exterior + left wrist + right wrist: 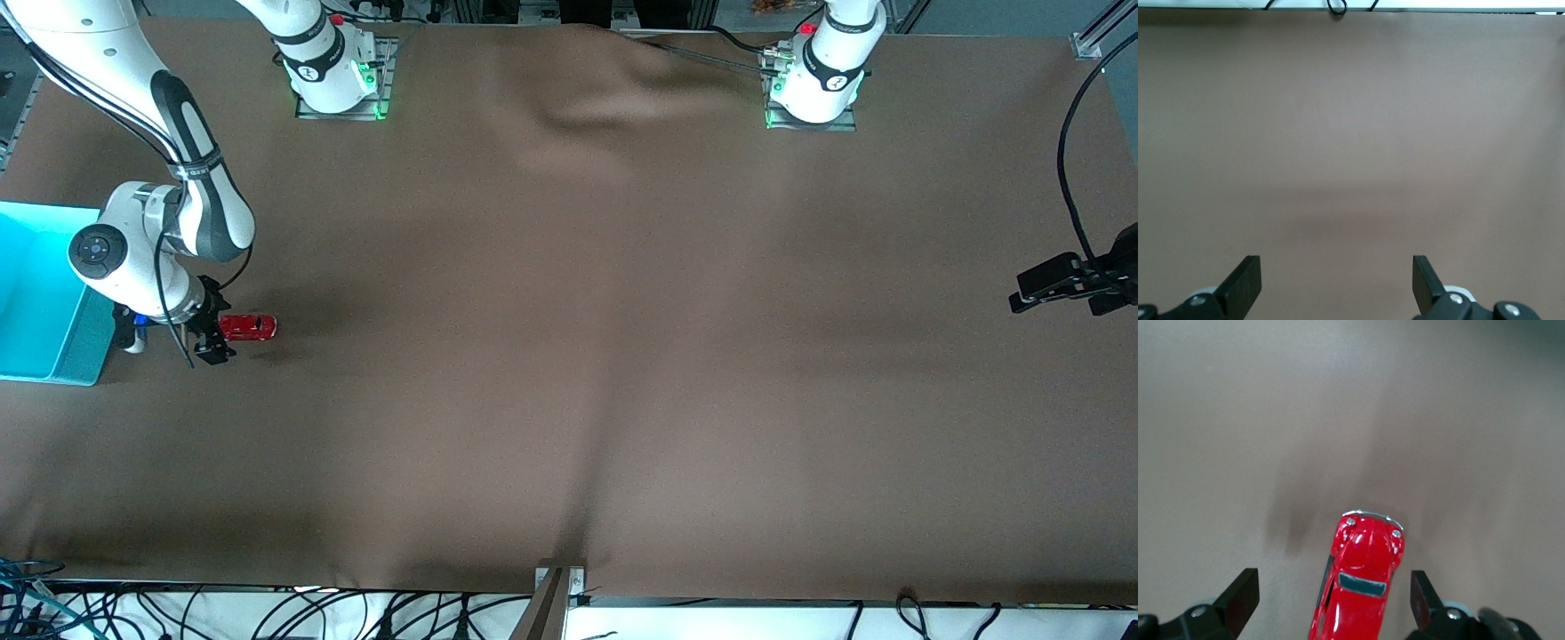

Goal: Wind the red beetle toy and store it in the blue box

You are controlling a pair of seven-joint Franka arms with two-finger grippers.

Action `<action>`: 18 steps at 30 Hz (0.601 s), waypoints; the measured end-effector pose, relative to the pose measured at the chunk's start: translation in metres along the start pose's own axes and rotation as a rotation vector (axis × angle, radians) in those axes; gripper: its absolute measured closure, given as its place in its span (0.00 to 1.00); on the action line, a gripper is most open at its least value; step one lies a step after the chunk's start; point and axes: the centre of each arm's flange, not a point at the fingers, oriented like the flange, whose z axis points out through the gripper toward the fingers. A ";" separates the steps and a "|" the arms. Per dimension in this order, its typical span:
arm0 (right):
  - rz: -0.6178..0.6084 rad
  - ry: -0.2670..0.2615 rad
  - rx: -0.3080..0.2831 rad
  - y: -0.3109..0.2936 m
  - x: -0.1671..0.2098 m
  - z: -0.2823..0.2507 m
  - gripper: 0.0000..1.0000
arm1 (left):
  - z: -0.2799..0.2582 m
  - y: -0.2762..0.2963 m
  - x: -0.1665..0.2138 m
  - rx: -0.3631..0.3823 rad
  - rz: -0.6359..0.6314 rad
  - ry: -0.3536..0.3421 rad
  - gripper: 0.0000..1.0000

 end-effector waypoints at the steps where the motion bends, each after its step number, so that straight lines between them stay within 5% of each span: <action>1: 0.001 0.000 0.001 0.001 -0.001 0.002 0.00 | 0.000 0.000 0.000 0.000 0.000 0.000 0.00; 18: 0.006 -0.002 -0.004 0.006 -0.004 0.008 0.01 | 0.000 0.000 0.000 0.000 0.000 0.000 0.00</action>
